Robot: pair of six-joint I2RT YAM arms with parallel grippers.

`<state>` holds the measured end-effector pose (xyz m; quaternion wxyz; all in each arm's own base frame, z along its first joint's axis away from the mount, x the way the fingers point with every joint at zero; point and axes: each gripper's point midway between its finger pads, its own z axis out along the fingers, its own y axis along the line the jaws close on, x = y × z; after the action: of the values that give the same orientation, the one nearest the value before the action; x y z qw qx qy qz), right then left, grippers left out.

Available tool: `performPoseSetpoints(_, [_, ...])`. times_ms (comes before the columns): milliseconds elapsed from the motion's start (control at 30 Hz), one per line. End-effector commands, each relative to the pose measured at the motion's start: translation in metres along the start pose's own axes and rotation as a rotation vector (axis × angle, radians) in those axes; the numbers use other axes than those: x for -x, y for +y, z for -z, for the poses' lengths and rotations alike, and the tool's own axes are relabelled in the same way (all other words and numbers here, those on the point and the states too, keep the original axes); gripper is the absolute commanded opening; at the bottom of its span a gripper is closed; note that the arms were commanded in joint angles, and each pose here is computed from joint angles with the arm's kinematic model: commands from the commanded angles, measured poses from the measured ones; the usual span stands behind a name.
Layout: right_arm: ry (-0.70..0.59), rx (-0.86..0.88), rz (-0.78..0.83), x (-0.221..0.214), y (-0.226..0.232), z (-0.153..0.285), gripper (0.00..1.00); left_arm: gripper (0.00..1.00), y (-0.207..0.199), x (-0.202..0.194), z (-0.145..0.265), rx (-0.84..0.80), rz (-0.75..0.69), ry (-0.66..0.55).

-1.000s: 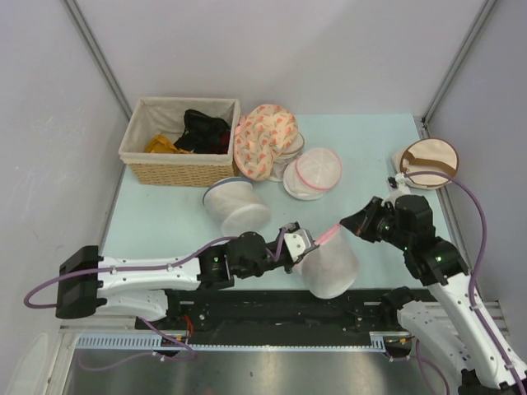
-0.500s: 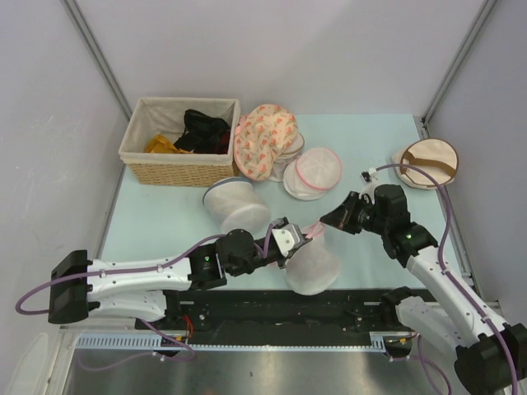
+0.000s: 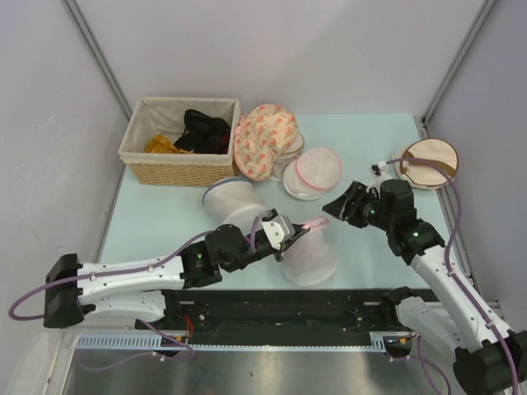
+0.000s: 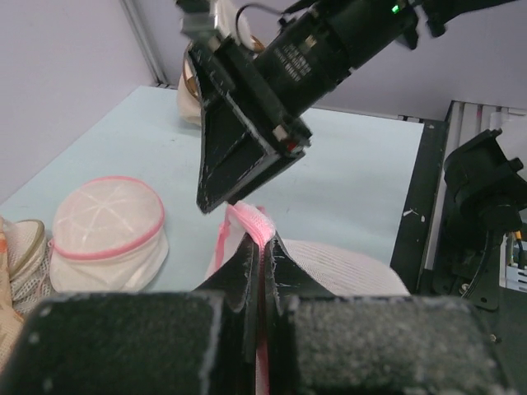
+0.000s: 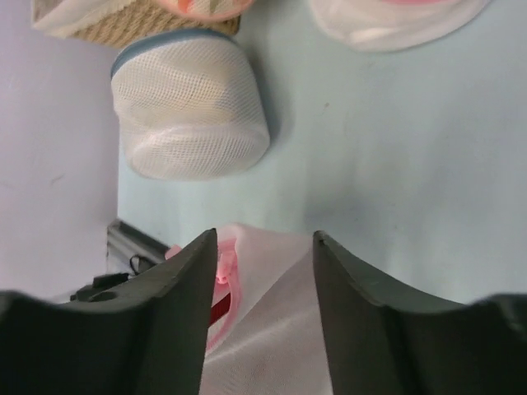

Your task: Unzip the laundry bag and remove the bra

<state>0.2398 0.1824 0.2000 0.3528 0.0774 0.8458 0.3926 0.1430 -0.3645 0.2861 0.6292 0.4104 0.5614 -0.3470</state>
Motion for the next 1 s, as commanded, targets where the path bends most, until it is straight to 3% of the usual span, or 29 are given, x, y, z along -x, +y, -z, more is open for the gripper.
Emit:
performPoseSetpoints(0, [-0.162, -0.128, 0.044, 0.037, 0.000, 0.039, 0.58, 0.00, 0.013, 0.040, -0.013, 0.067, 0.003, -0.089])
performPoseSetpoints(300, [-0.193, -0.156, -0.002, 0.022, 0.001, 0.086, 0.61, 0.00, 0.031, -0.022, -0.050, 0.263, 0.073, 0.107])
performPoseSetpoints(467, [-0.128, -0.164, -0.002, 0.003, -0.003, 0.090, 0.63, 0.02, 0.018, -0.044, -0.069, 0.240, 0.131, 0.199])
performPoseSetpoints(567, [-0.133, -0.208, 0.006, 0.002, -0.013, 0.091, 0.63, 0.27, 0.011, -0.053, -0.075, 0.220, 0.151, 0.246])
performPoseSetpoints(633, [-0.138, -0.222, 0.006, 0.003, -0.016, 0.091, 0.63, 0.30, 0.012, -0.055, -0.074, 0.222, 0.164, 0.252])
performPoseSetpoints(767, [-0.136, -0.227, 0.005, 0.002, -0.018, 0.088, 0.63, 0.60, 0.017, -0.052, -0.065, 0.217, 0.199, 0.250])
performPoseSetpoints(800, [-0.140, -0.235, 0.005, 0.002, -0.020, 0.087, 0.63, 0.63, 0.022, -0.052, -0.063, 0.222, 0.217, 0.249])
performPoseSetpoints(867, [-0.144, -0.256, 0.002, 0.003, -0.025, 0.087, 0.63, 0.63, 0.023, -0.056, -0.061, 0.212, 0.230, 0.252])
performPoseSetpoints(933, [-0.141, -0.282, 0.004, 0.000, -0.030, 0.089, 0.63, 0.56, 0.024, -0.059, -0.059, 0.217, 0.233, 0.261])
performPoseSetpoints(967, [-0.151, -0.314, 0.001, 0.001, -0.036, 0.090, 0.63, 0.38, 0.024, -0.061, -0.058, 0.215, 0.234, 0.265])
